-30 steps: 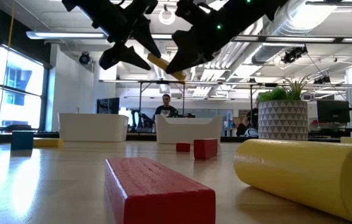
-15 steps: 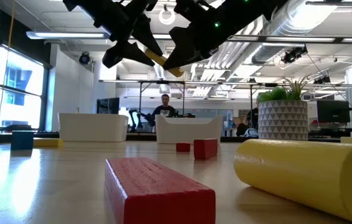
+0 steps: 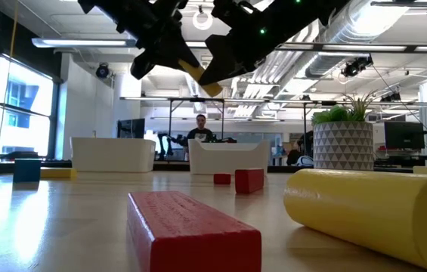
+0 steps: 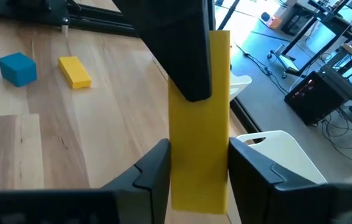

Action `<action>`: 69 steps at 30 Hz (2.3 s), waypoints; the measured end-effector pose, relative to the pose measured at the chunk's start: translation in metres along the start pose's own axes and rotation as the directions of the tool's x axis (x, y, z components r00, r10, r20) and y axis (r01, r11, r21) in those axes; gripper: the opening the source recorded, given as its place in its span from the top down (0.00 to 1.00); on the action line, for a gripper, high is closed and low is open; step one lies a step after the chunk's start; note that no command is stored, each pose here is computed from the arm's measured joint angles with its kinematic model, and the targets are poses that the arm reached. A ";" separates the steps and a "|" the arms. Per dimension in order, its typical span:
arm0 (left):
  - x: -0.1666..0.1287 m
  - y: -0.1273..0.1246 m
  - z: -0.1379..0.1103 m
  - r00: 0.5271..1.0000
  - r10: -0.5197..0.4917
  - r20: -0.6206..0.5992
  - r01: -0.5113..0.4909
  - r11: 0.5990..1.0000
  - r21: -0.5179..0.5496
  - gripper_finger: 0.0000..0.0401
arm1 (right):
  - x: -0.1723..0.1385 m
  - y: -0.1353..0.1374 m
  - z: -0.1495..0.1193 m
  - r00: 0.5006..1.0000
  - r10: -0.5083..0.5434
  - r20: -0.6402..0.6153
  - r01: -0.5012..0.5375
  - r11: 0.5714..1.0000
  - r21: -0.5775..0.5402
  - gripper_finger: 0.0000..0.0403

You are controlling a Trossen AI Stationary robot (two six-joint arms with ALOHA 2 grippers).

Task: Sort & place blocks by color
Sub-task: Put the yellow block into the left white bin, then put the red block into the transparent bin

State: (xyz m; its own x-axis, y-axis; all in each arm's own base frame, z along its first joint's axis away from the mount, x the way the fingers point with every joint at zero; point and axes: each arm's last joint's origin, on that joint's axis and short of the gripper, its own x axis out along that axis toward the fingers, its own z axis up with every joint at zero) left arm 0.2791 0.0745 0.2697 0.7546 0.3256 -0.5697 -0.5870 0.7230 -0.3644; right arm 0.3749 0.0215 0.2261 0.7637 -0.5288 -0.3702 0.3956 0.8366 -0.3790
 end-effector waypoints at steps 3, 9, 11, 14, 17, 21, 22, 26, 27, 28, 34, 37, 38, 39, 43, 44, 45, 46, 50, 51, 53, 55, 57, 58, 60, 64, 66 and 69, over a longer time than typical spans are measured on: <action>0.000 0.000 0.000 1.000 0.004 -0.003 -0.004 1.000 0.024 0.90 | 0.000 0.000 0.000 1.000 0.006 -0.002 -0.006 1.000 0.001 0.66; 0.000 0.002 0.000 0.999 0.036 0.010 -0.037 0.997 0.070 0.90 | 0.000 0.000 0.000 1.000 -0.012 -0.004 0.012 1.000 0.023 0.56; 0.000 0.002 0.000 0.998 0.054 0.018 -0.056 0.995 0.082 0.90 | 0.000 -0.001 -0.001 0.998 -0.058 -0.014 0.058 0.998 0.020 0.53; 0.000 0.006 0.000 0.995 0.101 0.024 -0.103 0.988 0.111 0.90 | -0.001 -0.003 -0.003 0.992 -0.122 -0.040 0.122 0.993 -0.001 0.49; 0.000 0.014 0.002 0.985 0.171 0.031 -0.173 0.976 0.133 0.90 | -0.001 -0.003 -0.006 0.989 -0.134 -0.061 0.134 0.991 -0.006 0.47; 0.000 0.034 0.007 0.950 0.308 0.045 -0.311 0.940 0.138 0.90 | -0.001 -0.002 -0.009 0.990 -0.109 -0.088 0.114 0.993 0.045 0.46; 0.000 0.040 0.009 0.938 0.343 0.045 -0.346 0.928 0.140 0.90 | -0.001 -0.002 -0.010 0.990 -0.107 -0.095 0.112 0.992 0.056 0.46; -0.002 0.066 0.016 0.890 0.455 0.029 -0.454 0.880 0.139 0.90 | -0.002 -0.001 -0.016 0.987 -0.085 -0.137 0.095 0.993 0.067 0.46; -0.002 0.071 0.017 0.880 0.474 0.026 -0.473 0.870 0.141 0.90 | -0.002 0.000 -0.017 0.986 -0.067 -0.149 0.079 0.994 0.073 0.46; -0.003 0.077 0.019 0.871 0.491 0.025 -0.490 0.861 0.139 0.90 | -0.002 0.000 -0.018 0.986 -0.051 -0.162 0.064 0.995 0.078 0.46; -0.008 0.105 0.029 0.822 0.569 0.022 -0.568 0.815 0.114 0.90 | -0.004 0.002 -0.027 0.970 0.040 -0.239 -0.007 0.990 0.139 0.46; -0.011 0.119 0.033 0.798 0.603 0.011 -0.602 0.794 0.083 0.90 | -0.005 0.003 -0.032 0.957 0.065 -0.283 -0.016 0.985 0.170 0.46; -0.012 0.124 0.033 0.789 0.614 0.006 -0.613 0.787 0.074 0.90 | -0.006 0.003 -0.033 0.953 0.064 -0.296 -0.011 0.984 0.179 0.46; -0.014 0.128 0.034 0.780 0.626 -0.002 -0.625 0.778 0.064 0.90 | -0.006 0.003 -0.035 0.949 0.064 -0.309 -0.006 0.983 0.186 0.46; -0.020 0.146 0.034 0.746 0.663 -0.054 -0.663 0.748 0.031 0.90 | -0.008 0.002 -0.040 0.930 0.072 -0.360 0.008 0.977 0.215 0.46; -0.021 0.149 0.033 0.740 0.669 -0.068 -0.670 0.742 0.023 0.90 | -0.008 0.002 -0.041 0.926 0.078 -0.369 0.009 0.974 0.228 0.46; -0.022 0.152 0.032 0.732 0.676 -0.082 -0.677 0.736 0.014 0.90 | -0.009 0.002 -0.042 0.922 0.088 -0.376 0.005 0.971 0.240 0.46; -0.023 0.154 0.032 0.727 0.680 -0.097 -0.683 0.731 0.008 0.90 | -0.009 0.003 -0.042 0.919 0.098 -0.382 0.001 0.968 0.251 0.46; -0.026 0.161 0.030 0.716 0.686 -0.130 -0.692 0.721 -0.007 0.90 | -0.010 0.004 -0.045 0.901 0.144 -0.410 -0.021 0.957 0.289 0.46; -0.026 0.162 0.030 0.721 0.679 -0.135 -0.687 0.727 -0.013 0.90 | -0.011 0.004 -0.046 0.894 0.154 -0.420 -0.024 0.954 0.298 0.46; -0.026 0.163 0.030 0.734 0.665 -0.141 -0.673 0.739 -0.021 0.90 | -0.013 0.006 -0.048 0.877 0.182 -0.444 -0.039 0.949 0.312 0.46; -0.026 0.164 0.030 0.736 0.662 -0.143 -0.671 0.741 -0.025 0.89 | -0.016 0.008 -0.050 0.856 0.210 -0.473 -0.058 0.947 0.315 0.46; -0.027 0.164 0.031 0.733 0.665 -0.142 -0.674 0.738 -0.025 0.87 | -0.020 0.012 -0.053 0.832 0.240 -0.500 -0.077 0.943 0.324 0.46; -0.027 0.164 0.031 0.731 0.668 -0.141 -0.677 0.735 -0.025 0.86 | -0.023 0.013 -0.054 0.822 0.247 -0.513 -0.080 0.942 0.325 0.46; -0.027 0.164 0.031 0.730 0.669 -0.141 -0.678 0.735 -0.024 0.84 | -0.028 0.017 -0.056 0.805 0.252 -0.537 -0.081 0.943 0.322 0.46; -0.027 0.164 0.031 0.730 0.669 -0.141 -0.678 0.735 -0.024 0.80 | -0.038 0.024 -0.061 0.781 0.231 -0.581 -0.057 0.951 0.302 0.46; -0.027 0.164 0.031 0.730 0.669 -0.140 -0.679 0.734 -0.028 0.78 | -0.044 0.026 -0.063 0.770 0.211 -0.602 -0.037 0.957 0.288 0.46; -0.027 0.164 0.031 0.728 0.671 -0.140 -0.682 0.730 -0.047 0.75 | -0.052 0.030 -0.067 0.756 0.175 -0.631 -0.010 0.967 0.255 0.47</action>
State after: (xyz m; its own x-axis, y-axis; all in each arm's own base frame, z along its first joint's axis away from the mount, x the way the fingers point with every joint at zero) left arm 0.1717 0.2029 0.2477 0.1149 0.6370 -0.7623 -0.9567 0.2776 0.0878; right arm 0.3126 0.0643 0.1774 0.3249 -0.3440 -0.8809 0.5048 0.8508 -0.1460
